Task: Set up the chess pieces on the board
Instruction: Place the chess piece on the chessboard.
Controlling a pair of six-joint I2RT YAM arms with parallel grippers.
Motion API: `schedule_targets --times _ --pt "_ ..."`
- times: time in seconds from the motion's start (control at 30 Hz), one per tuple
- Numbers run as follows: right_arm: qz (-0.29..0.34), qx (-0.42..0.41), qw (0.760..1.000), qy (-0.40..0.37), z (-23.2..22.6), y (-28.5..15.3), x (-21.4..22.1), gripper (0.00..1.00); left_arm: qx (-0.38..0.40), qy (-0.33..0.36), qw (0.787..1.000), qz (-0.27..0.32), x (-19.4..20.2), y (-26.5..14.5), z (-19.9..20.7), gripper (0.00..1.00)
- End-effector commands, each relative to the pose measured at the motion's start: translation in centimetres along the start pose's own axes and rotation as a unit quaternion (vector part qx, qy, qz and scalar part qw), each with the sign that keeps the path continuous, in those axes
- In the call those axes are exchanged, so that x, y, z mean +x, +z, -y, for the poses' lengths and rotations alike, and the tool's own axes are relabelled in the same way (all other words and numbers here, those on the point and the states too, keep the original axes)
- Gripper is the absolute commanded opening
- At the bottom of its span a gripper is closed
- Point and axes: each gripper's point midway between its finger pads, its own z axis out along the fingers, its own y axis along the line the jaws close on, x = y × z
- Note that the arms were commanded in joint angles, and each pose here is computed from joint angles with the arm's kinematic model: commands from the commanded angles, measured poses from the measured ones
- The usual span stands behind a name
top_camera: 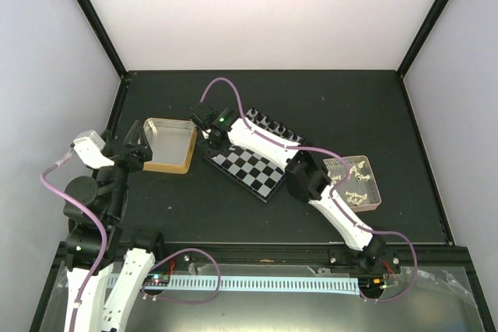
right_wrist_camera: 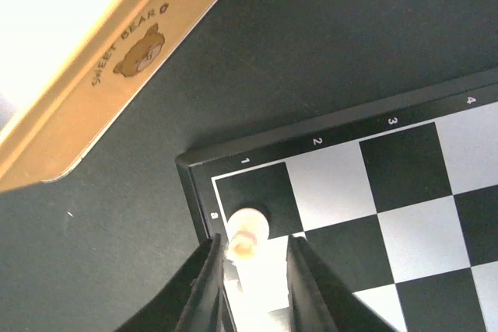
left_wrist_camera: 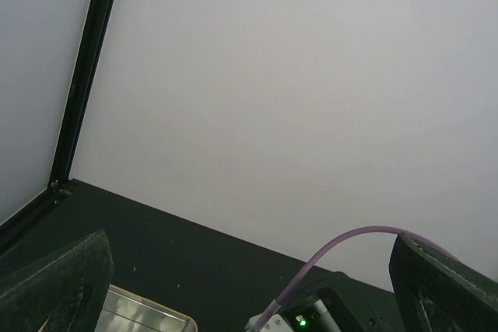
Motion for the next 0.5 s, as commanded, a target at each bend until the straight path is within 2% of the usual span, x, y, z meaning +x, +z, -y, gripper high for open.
schedule_targets --times 0.0,0.3,0.47 --pt "-0.005 0.007 1.000 0.002 0.5 -0.3 0.0 0.29 -0.001 0.008 1.000 0.008 -0.9 -0.7 0.1 0.99" --pt "-0.002 -0.002 1.000 0.008 0.3 -0.8 0.1 0.31 0.005 0.011 1.000 -0.003 -0.6 -0.7 0.4 0.99" --pt "0.011 -0.008 1.000 0.020 0.5 -3.2 -0.2 0.32 0.029 0.014 0.998 -0.046 1.0 0.0 1.3 0.99"
